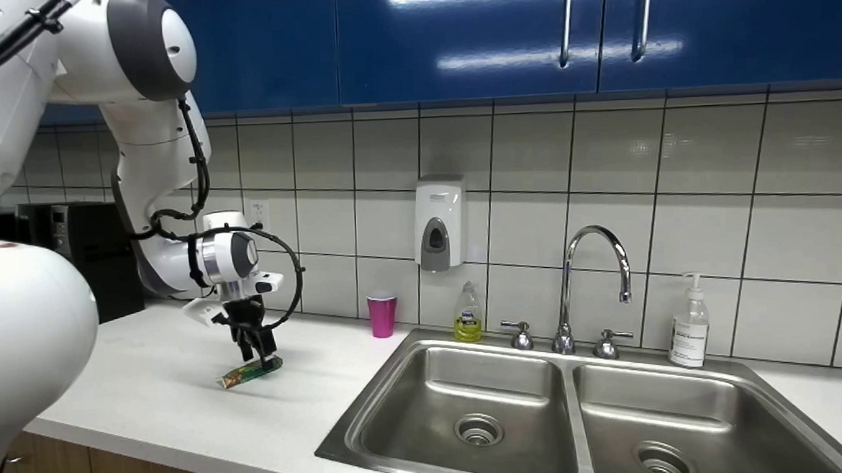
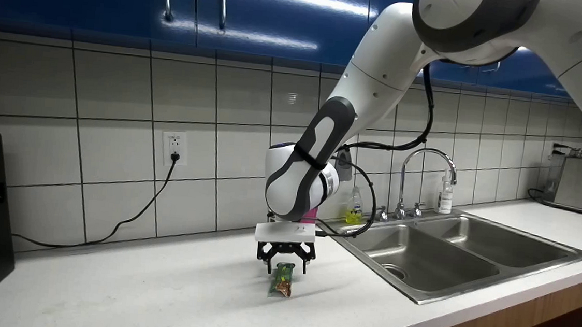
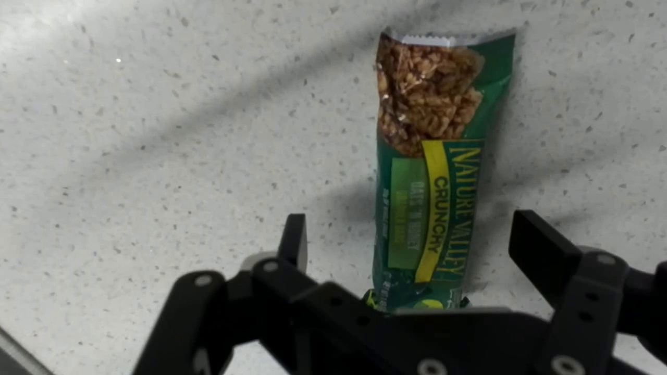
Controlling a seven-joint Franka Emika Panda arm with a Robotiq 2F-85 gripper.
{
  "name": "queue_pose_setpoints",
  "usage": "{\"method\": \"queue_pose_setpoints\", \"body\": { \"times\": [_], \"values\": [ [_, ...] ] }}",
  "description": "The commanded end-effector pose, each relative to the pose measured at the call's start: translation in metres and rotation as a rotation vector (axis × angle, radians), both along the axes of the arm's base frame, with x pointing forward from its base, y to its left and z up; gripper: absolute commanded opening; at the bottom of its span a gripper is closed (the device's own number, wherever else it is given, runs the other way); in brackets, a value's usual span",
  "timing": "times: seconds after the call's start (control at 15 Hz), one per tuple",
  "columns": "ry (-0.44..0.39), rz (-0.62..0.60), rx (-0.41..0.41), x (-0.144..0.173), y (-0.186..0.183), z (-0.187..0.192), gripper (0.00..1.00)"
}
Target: Put the green packet in the left sink
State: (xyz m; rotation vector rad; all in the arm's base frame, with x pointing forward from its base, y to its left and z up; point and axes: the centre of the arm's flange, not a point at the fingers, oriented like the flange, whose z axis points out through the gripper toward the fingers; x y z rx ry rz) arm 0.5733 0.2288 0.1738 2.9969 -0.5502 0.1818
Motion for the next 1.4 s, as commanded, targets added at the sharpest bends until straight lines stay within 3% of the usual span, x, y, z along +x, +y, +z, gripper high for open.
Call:
{"method": "queue_pose_setpoints", "body": {
  "times": [0.0,0.67,0.73,0.8,1.2,1.33],
  "values": [
    [-0.022,-0.016,-0.016,0.006,0.004,-0.002,1.0],
    [-0.017,-0.016,-0.017,0.008,0.005,-0.008,1.0],
    [-0.018,-0.014,-0.016,0.008,0.005,-0.008,0.75],
    [-0.018,-0.013,-0.016,0.008,0.006,-0.009,0.74],
    [-0.019,-0.007,-0.013,0.007,0.009,-0.011,0.25],
    [-0.021,-0.008,-0.012,0.007,0.009,-0.011,0.15]
  ]
}}
